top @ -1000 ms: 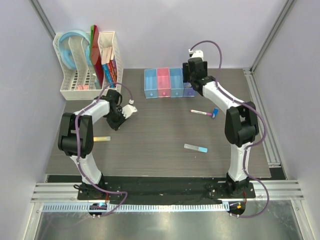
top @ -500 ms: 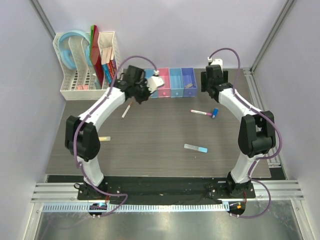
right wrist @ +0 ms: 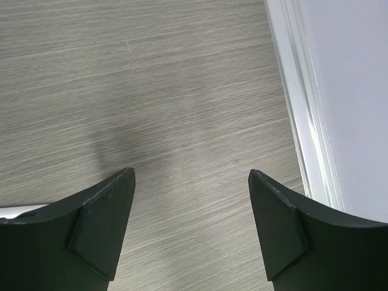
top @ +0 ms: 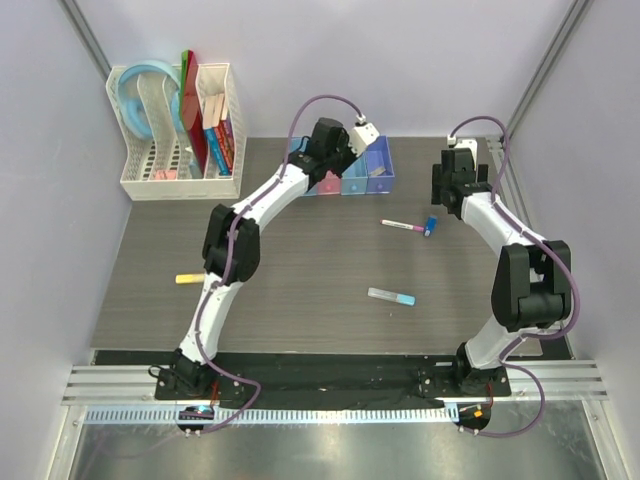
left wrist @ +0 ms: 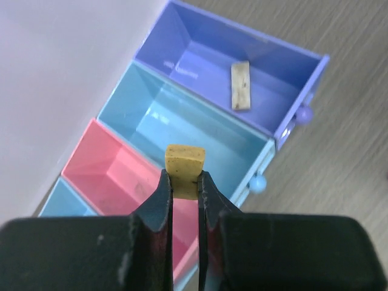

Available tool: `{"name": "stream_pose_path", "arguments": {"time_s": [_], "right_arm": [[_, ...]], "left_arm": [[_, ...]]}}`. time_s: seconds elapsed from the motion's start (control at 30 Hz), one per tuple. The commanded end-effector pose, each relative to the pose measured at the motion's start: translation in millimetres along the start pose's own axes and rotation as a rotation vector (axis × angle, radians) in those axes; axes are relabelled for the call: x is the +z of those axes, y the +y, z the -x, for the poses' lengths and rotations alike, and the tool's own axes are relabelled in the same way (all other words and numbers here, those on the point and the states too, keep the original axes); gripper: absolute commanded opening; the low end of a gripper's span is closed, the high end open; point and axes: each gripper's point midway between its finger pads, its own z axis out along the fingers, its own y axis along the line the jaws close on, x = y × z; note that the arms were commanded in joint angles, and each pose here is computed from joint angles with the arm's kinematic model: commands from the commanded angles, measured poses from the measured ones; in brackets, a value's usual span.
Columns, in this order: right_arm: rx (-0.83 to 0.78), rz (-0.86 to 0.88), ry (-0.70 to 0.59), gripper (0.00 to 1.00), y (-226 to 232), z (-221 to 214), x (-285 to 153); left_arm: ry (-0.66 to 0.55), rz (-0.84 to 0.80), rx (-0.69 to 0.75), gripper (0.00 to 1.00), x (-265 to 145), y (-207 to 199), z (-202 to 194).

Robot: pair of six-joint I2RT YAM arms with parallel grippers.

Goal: Sort the stationery into containers
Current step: Pick up the stationery from the center of the board, then place the stationery in the storage box.

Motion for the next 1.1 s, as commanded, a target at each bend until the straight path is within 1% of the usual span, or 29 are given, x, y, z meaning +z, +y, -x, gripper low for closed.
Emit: {"name": "stream_pose_path", "arguments": {"time_s": [0.0, 0.1, 0.23, 0.3, 0.4, 0.47, 0.5, 0.57, 0.6, 0.63, 0.77, 0.8, 0.9, 0.97, 1.07], "right_arm": [[0.03, -0.006, -0.076, 0.81, -7.1, 23.8, -14.1], [0.028, -0.003, -0.073, 0.81, -6.2, 22.5, -12.4], [0.028, 0.006, -0.072, 0.81, -4.4, 21.3, -13.0], [0.028, 0.012, -0.073, 0.81, -4.0, 21.0, -14.2], [0.027, 0.016, -0.073, 0.81, -3.7, 19.3, -15.0], [0.03, 0.021, -0.074, 0.81, -4.2, 18.3, -16.5], [0.035, 0.026, -0.077, 0.81, -3.7, 18.9, -17.7], [0.039, 0.037, -0.084, 0.81, -3.3, 19.4, -21.7], [0.042, 0.04, -0.086, 0.81, -3.3, 20.0, -22.8], [0.045, 0.045, -0.089, 0.81, -3.4, 20.3, -24.7], [0.048, 0.056, -0.094, 0.81, -2.4, 21.7, -26.8], [0.05, 0.057, -0.097, 0.81, -2.6, 23.0, -26.5], [0.049, 0.065, -0.097, 0.81, -0.1, 24.1, -25.8], [0.049, 0.073, -0.097, 0.81, 2.2, 26.4, -24.3], [0.061, 0.101, -0.092, 0.81, 11.6, 31.6, -17.5]], "left_arm": [[-0.2, 0.091, 0.019, 0.0, 17.6, -1.5, 59.9], [-0.251, 0.073, 0.013, 0.0, 26.2, -14.7, 68.3], [-0.279, 0.081, 0.014, 0.0, 41.1, -25.3, 69.3], [-0.304, 0.089, 0.021, 0.0, 43.6, -29.1, 76.4], [-0.303, 0.073, 0.042, 0.0, 51.4, -39.1, 73.5], [-0.281, 0.087, 0.07, 0.01, 58.4, -40.7, 65.5], [-0.274, 0.091, 0.074, 0.08, 61.1, -42.4, 62.5], [-0.258, 0.104, 0.085, 0.14, 63.9, -42.1, 56.7], [-0.248, 0.108, 0.089, 0.26, 67.0, -42.7, 51.3], [-0.24, 0.113, 0.09, 0.35, 68.5, -41.9, 47.3], [-0.238, 0.15, 0.109, 0.5, 72.1, -36.6, 43.7], [-0.241, 0.155, 0.112, 0.61, 71.3, -35.3, 45.0], [-0.242, 0.191, 0.095, 0.76, 66.4, -27.5, 49.4], [-0.259, 0.202, 0.082, 0.8, 57.7, -21.6, 60.3], [-0.287, 0.237, 0.056, 0.82, 36.8, -9.1, 82.1]]}}
